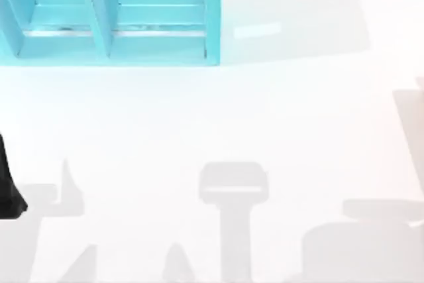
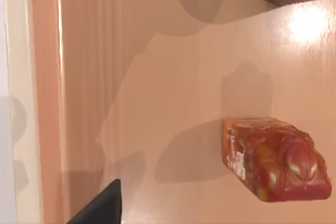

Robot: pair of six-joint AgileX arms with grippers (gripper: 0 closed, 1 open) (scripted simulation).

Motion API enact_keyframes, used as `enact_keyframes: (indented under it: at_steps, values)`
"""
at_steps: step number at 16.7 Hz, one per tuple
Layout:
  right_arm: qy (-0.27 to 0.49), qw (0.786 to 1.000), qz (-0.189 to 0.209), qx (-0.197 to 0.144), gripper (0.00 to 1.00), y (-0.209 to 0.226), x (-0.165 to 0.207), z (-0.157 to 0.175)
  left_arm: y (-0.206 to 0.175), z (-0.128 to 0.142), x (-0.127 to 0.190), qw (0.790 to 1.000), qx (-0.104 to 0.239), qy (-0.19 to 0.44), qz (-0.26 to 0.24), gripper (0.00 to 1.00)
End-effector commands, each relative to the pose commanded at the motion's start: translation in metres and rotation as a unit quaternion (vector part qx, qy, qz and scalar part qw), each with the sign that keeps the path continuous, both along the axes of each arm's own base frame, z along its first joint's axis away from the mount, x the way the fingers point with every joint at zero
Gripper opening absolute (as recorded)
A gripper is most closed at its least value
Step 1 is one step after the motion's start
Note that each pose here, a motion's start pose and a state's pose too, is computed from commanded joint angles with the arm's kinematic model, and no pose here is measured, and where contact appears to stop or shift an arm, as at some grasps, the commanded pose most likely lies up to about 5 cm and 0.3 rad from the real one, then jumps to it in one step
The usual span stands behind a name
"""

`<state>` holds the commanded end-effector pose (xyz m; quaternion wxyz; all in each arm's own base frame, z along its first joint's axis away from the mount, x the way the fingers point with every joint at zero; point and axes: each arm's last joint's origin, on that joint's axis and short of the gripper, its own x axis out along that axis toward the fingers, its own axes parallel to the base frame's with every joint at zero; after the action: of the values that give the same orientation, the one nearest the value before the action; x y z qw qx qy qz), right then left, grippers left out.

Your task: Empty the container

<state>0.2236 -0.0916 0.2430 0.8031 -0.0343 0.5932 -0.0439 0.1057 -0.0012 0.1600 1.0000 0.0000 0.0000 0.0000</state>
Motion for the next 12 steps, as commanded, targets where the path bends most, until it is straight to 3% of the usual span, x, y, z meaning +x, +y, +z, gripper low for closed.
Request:
enact_keyframes:
  at_steps: [5, 12]
  values:
    - [0.128, 0.990, 0.000, 0.050, 1.00, -0.040, 0.030, -0.010, 0.000, 0.000, 0.000, 1.000, 0.000, 0.000, 0.000, 1.00]
    - [0.147, 0.987, 0.002, 0.059, 1.00, -0.047, 0.034, -0.011, 0.000, 0.000, 0.000, 1.000, 0.000, 0.000, 0.000, 1.00]
